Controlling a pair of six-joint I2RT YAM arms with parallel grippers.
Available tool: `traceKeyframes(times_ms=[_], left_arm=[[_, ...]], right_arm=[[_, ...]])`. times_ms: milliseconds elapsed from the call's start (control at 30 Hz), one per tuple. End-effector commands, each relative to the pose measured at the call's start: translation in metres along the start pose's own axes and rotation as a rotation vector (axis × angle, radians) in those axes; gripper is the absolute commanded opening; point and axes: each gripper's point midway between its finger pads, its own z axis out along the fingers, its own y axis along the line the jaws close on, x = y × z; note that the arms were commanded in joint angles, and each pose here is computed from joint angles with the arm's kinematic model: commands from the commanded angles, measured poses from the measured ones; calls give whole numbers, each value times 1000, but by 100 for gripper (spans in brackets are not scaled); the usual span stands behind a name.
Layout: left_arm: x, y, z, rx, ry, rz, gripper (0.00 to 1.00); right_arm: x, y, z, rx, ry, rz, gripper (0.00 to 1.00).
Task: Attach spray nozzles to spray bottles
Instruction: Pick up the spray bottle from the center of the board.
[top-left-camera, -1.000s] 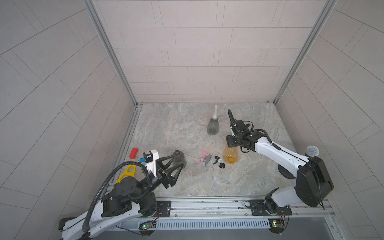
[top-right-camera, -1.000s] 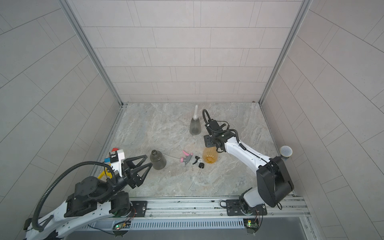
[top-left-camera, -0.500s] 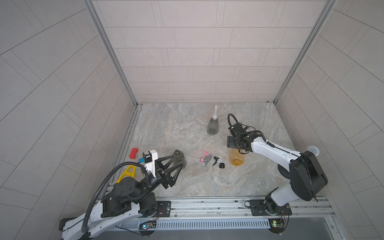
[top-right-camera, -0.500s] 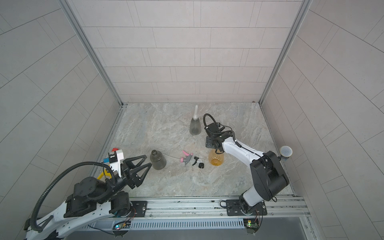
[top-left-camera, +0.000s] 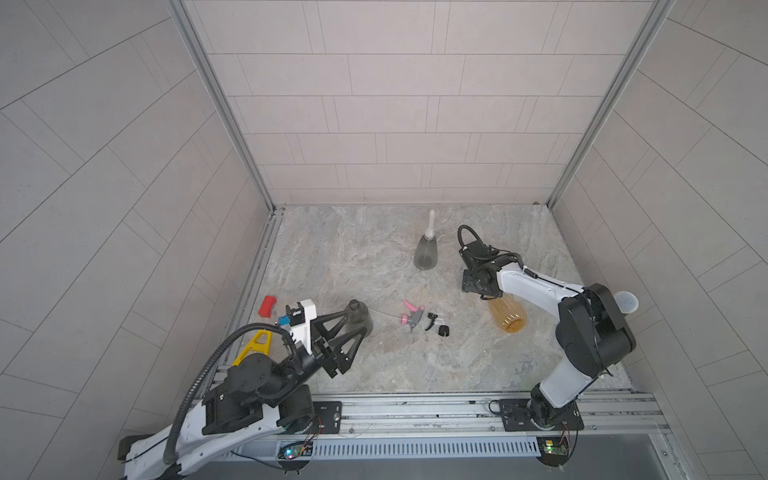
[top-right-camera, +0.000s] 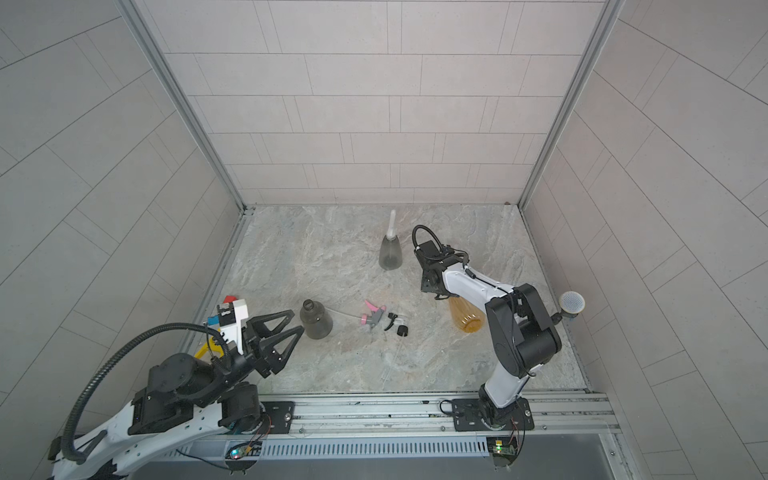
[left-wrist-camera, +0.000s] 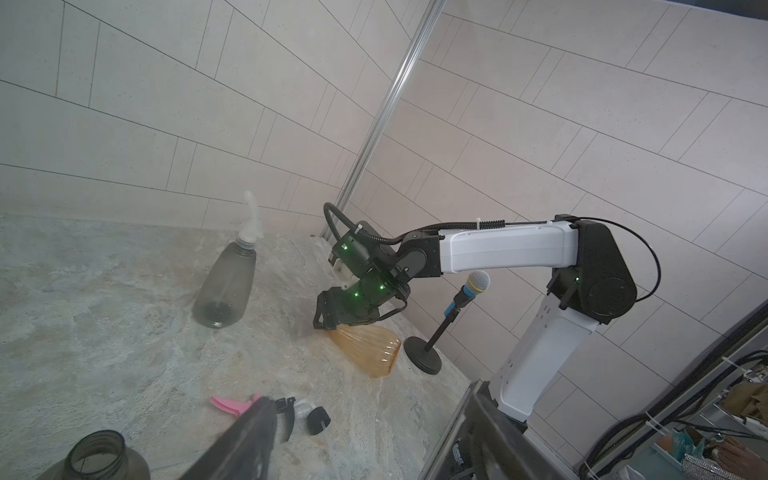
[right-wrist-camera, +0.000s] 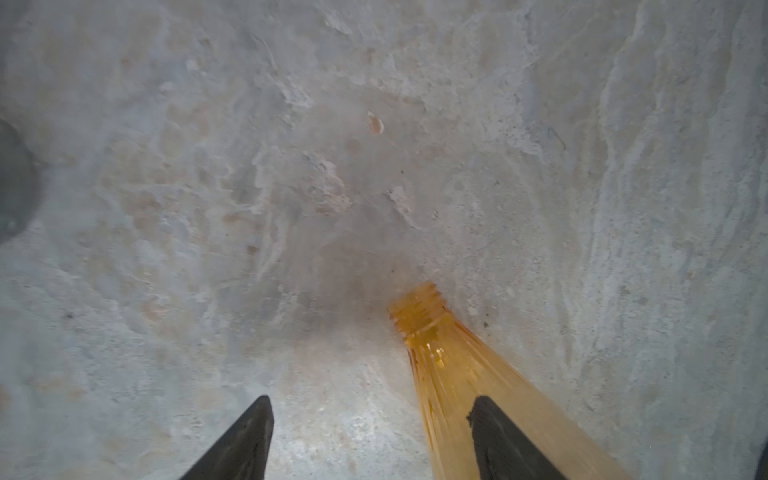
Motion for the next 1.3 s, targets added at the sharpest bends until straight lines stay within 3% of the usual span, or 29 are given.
traceKeyframes(times_ms=[0,233,433,800,900,1033,1267], left_arm=[[-2,-2,-1,14,-16,1,77],[-1,-3,0,19,-8,2,77],[-4,-3,-2,22,-22,-2,77],[-6,-5,-4,39,-33,-9,77],[-7,-6,-6,44,-38,-11,77],[-7,-5,-6,41,-40,-12,77],[-6,-4,-5,39,-40,-11,77]], right_arm=[[8,-22,8,74,24,-60,75],[-3,-31,15,150,39,-140,68],[-23,-48,5,265,33,-244,76],[5,-53,34,234,280,-383,74],[13,-54,41,224,338,-388,71],[25,-57,50,174,410,-331,58],[40,-62,52,143,454,-308,43]])
